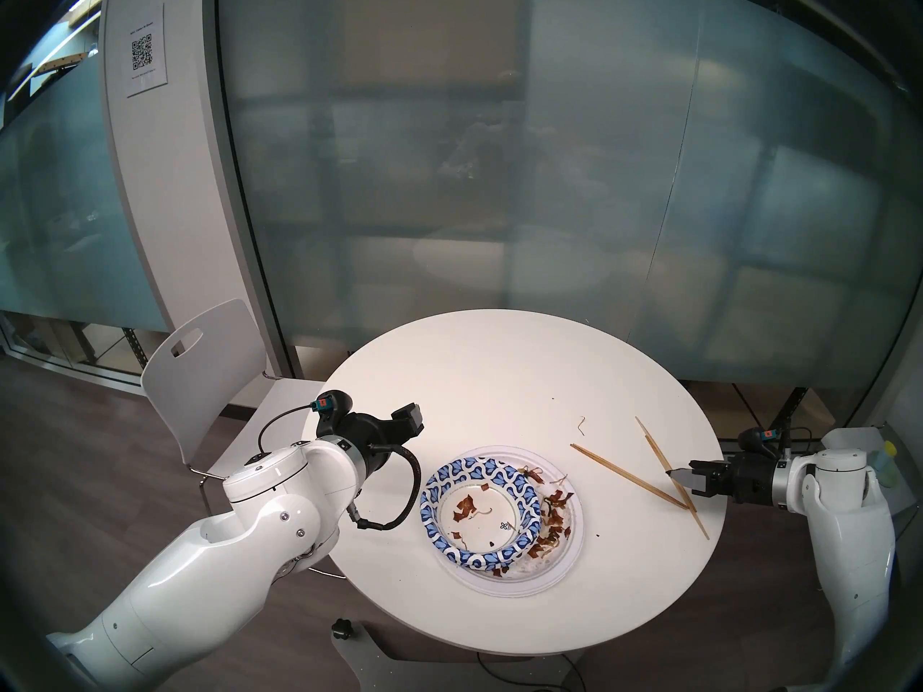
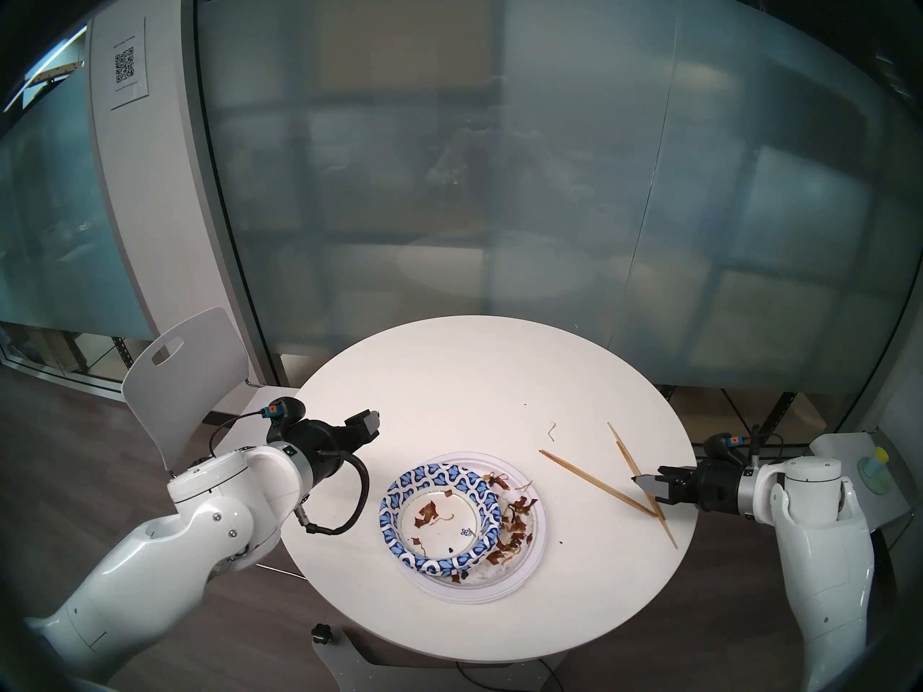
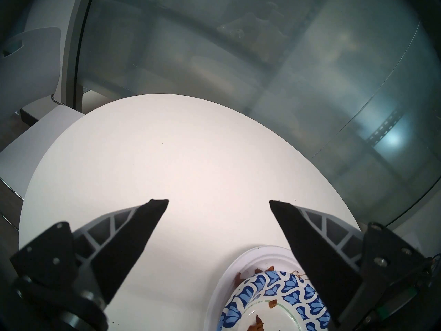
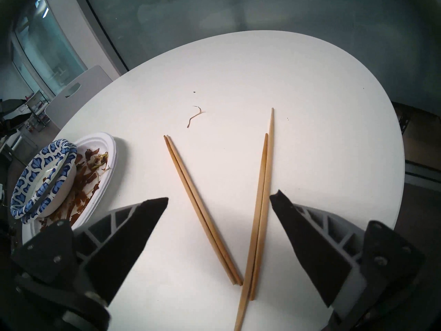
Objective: Stack the plates into one stack
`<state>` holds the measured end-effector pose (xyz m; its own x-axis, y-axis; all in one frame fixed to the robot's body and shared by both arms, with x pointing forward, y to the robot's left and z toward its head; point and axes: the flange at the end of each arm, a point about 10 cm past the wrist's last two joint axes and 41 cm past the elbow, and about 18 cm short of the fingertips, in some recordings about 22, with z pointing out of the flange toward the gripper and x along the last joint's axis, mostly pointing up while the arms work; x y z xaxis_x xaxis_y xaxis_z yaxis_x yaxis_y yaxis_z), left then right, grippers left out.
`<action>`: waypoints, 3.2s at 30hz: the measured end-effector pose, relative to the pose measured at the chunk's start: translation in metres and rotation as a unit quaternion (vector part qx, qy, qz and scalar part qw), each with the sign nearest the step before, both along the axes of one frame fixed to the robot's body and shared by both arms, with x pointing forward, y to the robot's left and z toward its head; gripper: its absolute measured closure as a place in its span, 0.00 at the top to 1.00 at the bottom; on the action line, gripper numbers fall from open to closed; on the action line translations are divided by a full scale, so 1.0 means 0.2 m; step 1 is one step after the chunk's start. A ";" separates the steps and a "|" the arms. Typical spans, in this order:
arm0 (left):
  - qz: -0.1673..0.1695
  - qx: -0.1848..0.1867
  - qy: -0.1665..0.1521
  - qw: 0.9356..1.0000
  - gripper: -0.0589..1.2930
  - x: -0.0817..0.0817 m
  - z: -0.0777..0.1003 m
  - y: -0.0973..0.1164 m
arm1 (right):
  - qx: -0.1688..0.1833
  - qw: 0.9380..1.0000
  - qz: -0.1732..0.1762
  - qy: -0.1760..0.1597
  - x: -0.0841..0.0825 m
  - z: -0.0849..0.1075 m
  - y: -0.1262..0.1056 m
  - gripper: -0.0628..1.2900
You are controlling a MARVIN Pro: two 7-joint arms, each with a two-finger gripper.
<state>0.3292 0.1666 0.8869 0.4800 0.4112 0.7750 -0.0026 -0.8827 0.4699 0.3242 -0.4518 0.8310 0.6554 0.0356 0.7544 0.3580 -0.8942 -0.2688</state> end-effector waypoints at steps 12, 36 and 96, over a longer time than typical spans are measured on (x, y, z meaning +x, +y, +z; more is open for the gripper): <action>0.000 0.000 0.000 1.000 0.93 0.00 0.00 0.00 | 0.012 1.000 0.005 0.016 0.05 -0.10 0.01 0.95; 0.000 0.000 0.000 1.000 0.93 0.00 0.00 0.00 | 0.013 0.999 0.024 0.043 0.20 -0.17 0.00 0.95; 0.000 0.000 0.000 1.000 0.93 0.00 0.00 0.00 | -0.008 0.992 0.111 0.057 0.22 -0.15 0.26 0.95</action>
